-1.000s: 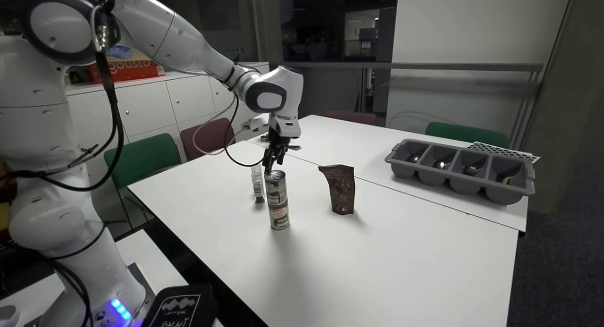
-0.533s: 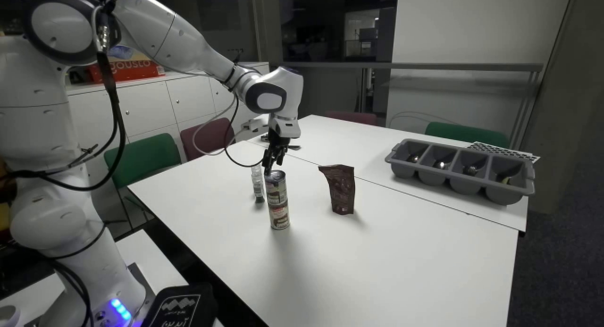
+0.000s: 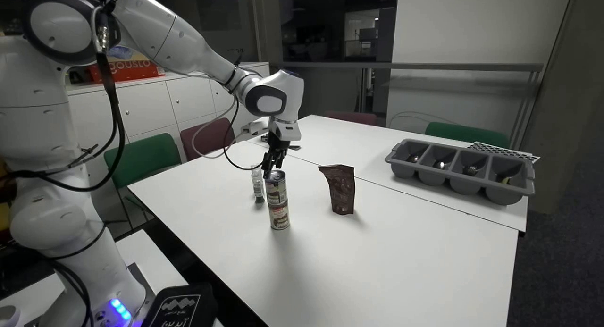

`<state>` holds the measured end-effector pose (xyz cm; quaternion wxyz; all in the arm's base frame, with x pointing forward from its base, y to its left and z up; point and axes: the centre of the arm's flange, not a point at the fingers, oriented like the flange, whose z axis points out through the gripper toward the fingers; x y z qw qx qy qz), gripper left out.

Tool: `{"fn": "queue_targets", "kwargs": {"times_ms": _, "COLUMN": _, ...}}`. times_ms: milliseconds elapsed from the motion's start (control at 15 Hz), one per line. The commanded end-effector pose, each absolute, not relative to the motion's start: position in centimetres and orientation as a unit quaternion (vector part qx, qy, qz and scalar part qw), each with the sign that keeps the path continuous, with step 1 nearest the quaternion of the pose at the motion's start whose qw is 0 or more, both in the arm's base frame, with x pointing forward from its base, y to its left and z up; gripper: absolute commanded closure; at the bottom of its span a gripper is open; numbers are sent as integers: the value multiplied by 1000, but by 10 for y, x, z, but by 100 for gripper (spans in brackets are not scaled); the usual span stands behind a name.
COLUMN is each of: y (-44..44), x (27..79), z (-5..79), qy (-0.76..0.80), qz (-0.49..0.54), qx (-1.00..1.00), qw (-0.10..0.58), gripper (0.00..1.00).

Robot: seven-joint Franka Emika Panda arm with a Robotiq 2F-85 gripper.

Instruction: Unstack the cans and put them beside each other

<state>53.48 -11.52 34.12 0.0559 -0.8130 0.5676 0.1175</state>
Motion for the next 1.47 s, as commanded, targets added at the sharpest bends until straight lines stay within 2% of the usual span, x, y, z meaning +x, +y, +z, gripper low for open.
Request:
{"fn": "queue_targets", "kwargs": {"times_ms": 0, "y": -117, "x": 526, "z": 339, "qy": 558, "qz": 128, "qx": -817, "qw": 66, "gripper": 0}}
{"fn": "queue_targets", "kwargs": {"times_ms": 1400, "y": -119, "x": 539, "z": 322, "qy": 537, "qz": 134, "qx": -830, "qw": 63, "gripper": 0}}
